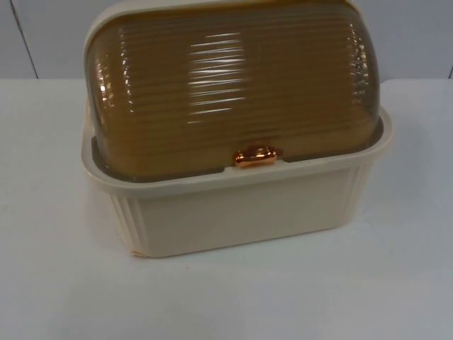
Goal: Open the box lid with the left hand, place the block into the box with the right hand, then close the box lid with the left hand.
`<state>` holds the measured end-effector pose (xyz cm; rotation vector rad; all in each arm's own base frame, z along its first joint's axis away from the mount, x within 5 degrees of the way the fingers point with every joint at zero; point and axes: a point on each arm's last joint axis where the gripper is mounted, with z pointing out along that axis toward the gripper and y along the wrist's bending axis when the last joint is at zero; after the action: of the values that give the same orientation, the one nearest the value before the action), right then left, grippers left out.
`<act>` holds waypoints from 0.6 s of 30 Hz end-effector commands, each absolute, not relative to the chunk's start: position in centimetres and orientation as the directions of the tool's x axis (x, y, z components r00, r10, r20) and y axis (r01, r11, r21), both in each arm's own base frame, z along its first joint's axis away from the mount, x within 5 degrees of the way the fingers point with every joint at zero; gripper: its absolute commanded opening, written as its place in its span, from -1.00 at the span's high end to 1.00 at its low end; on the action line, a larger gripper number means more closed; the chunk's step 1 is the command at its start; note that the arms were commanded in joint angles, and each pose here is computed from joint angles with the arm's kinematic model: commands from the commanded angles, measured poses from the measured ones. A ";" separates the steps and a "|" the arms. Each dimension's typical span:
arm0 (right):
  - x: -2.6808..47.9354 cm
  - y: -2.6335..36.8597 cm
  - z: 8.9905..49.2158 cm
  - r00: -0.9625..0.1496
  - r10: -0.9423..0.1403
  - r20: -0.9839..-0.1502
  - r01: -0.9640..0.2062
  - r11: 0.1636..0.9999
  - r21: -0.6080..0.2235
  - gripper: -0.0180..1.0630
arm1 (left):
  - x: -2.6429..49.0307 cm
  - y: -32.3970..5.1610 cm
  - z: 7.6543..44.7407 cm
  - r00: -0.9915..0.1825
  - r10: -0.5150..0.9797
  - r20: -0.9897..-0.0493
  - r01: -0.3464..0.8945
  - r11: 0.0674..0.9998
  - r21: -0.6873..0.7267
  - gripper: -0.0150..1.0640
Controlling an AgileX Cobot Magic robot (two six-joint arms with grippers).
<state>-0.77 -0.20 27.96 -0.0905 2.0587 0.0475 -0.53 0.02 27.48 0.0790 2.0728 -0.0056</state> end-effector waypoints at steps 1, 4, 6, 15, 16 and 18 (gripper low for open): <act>-0.7 -0.2 28.0 -0.457 -0.037 -0.889 -0.088 0.996 0.003 -0.97 | -0.5 0.0 27.5 -0.471 0.051 -0.880 0.062 0.998 0.025 -0.97; -0.7 -0.2 28.0 -0.457 -0.037 -0.889 -0.088 0.996 0.003 -0.97 | -0.5 0.0 27.5 -0.472 0.043 -0.880 0.046 0.999 0.025 -0.97; -0.7 -0.2 28.0 -0.457 -0.037 -0.889 -0.088 0.996 0.003 -0.97 | -0.5 0.0 27.5 -0.473 0.039 -0.880 0.036 0.999 0.025 -0.97; -0.7 -0.2 28.0 -0.457 -0.037 -0.889 -0.088 0.996 0.003 -0.97 | -0.5 0.0 27.5 -0.473 0.035 -0.880 0.021 0.999 0.029 -0.97; -0.7 -0.2 28.0 -0.457 -0.037 -0.889 -0.088 0.996 0.003 -0.97 | -0.5 0.1 27.5 -0.473 0.036 -0.880 0.020 0.999 0.031 -0.97; -0.7 -0.2 28.0 -0.457 -0.037 -0.889 -0.088 0.996 0.003 -0.97 | -0.5 0.1 27.5 -0.473 0.036 -0.880 0.020 0.999 0.031 -0.97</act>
<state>-0.77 -0.19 27.96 -0.0907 2.0587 0.0499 -0.53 0.01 27.48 0.0474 2.0738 0.0122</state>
